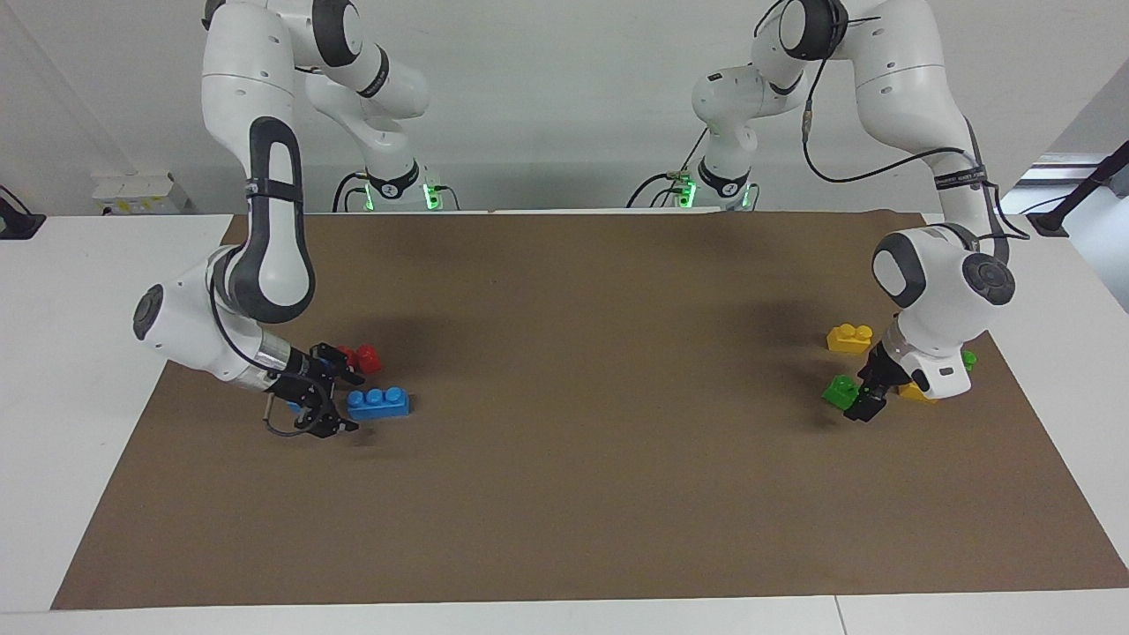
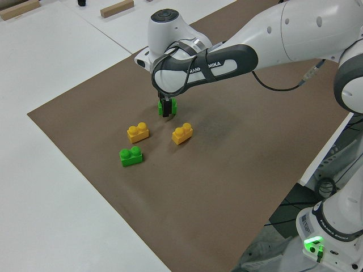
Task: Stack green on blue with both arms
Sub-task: 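Close the left gripper on the green brick while the right gripper grasps the blue brick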
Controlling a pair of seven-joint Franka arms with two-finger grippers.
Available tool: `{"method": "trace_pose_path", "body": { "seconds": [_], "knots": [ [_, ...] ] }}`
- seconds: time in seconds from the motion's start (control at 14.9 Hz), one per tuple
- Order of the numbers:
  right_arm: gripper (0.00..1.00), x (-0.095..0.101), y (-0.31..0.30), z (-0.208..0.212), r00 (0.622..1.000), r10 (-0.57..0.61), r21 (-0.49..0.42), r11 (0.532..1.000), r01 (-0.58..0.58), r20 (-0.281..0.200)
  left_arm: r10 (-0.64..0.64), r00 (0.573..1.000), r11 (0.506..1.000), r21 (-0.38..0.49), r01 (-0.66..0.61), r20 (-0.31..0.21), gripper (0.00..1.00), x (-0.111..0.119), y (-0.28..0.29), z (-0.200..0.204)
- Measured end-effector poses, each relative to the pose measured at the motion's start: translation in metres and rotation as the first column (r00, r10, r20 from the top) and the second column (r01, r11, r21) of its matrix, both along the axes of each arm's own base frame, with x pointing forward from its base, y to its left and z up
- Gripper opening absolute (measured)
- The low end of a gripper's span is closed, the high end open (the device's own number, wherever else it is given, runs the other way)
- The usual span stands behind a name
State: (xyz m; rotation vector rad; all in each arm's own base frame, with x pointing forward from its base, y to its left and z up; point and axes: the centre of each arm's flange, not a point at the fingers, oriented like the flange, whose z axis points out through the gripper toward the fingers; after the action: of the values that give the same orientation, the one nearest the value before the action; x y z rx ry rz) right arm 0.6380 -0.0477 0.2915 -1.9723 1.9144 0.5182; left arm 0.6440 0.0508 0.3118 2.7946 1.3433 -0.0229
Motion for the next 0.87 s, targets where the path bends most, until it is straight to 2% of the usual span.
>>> {"method": "trace_pose_path", "body": {
  "seconds": [0.2,0.27,0.34,0.4,0.47,0.54,0.6,0.67,0.74,0.81,0.87],
  "knots": [
    [0.90,-0.002,-0.001,-0.005,1.000,-0.014,-0.004,1.000,0.014,0.004,0.000,1.000,1.000,0.001,0.000,0.004,1.00,-0.002,0.000,-0.004],
    [0.83,-0.002,-0.001,-0.006,1.000,-0.019,-0.004,1.000,0.019,0.006,-0.001,1.000,1.000,0.001,0.001,0.005,1.00,-0.002,0.000,-0.005],
    [0.83,-0.003,-0.002,-0.007,1.000,-0.021,-0.004,1.000,0.021,0.006,-0.001,1.000,1.000,0.001,0.001,0.005,1.00,-0.002,0.000,-0.005],
    [0.81,-0.003,-0.002,-0.007,1.000,-0.021,-0.004,1.000,0.021,0.006,-0.001,1.000,1.000,0.001,0.001,0.006,0.93,-0.002,0.000,-0.005],
    [0.80,-0.003,-0.002,-0.008,1.000,-0.021,-0.004,1.000,0.021,0.006,-0.002,1.000,1.000,0.002,0.002,0.007,0.81,-0.002,0.000,-0.004],
    [0.77,-0.003,-0.001,-0.008,1.000,-0.021,-0.004,1.000,0.021,0.006,-0.002,1.000,1.000,0.002,0.002,0.009,0.81,-0.001,0.000,-0.004],
    [0.67,-0.003,0.000,-0.008,1.000,-0.018,-0.004,1.000,0.018,0.007,-0.002,1.000,1.000,0.002,0.002,0.010,0.77,-0.001,0.000,-0.004],
    [0.61,-0.003,0.001,-0.008,1.000,-0.014,-0.002,1.000,0.014,0.008,-0.002,1.000,1.000,0.002,0.002,0.011,0.67,-0.001,0.000,-0.004],
    [0.61,-0.003,0.004,-0.008,1.000,-0.001,-0.001,1.000,0.001,0.013,-0.004,1.000,1.000,0.003,0.004,0.011,0.51,-0.001,0.000,-0.004],
    [0.52,-0.002,0.009,-0.008,1.000,0.016,0.000,1.000,-0.016,0.019,-0.008,1.000,1.000,0.003,0.008,0.013,0.39,-0.001,0.000,-0.004],
    [0.41,-0.002,0.014,-0.007,0.999,0.033,0.000,0.999,-0.033,0.024,-0.017,1.000,1.000,0.004,0.017,0.016,0.34,-0.001,0.000,-0.004]
  ]
}}
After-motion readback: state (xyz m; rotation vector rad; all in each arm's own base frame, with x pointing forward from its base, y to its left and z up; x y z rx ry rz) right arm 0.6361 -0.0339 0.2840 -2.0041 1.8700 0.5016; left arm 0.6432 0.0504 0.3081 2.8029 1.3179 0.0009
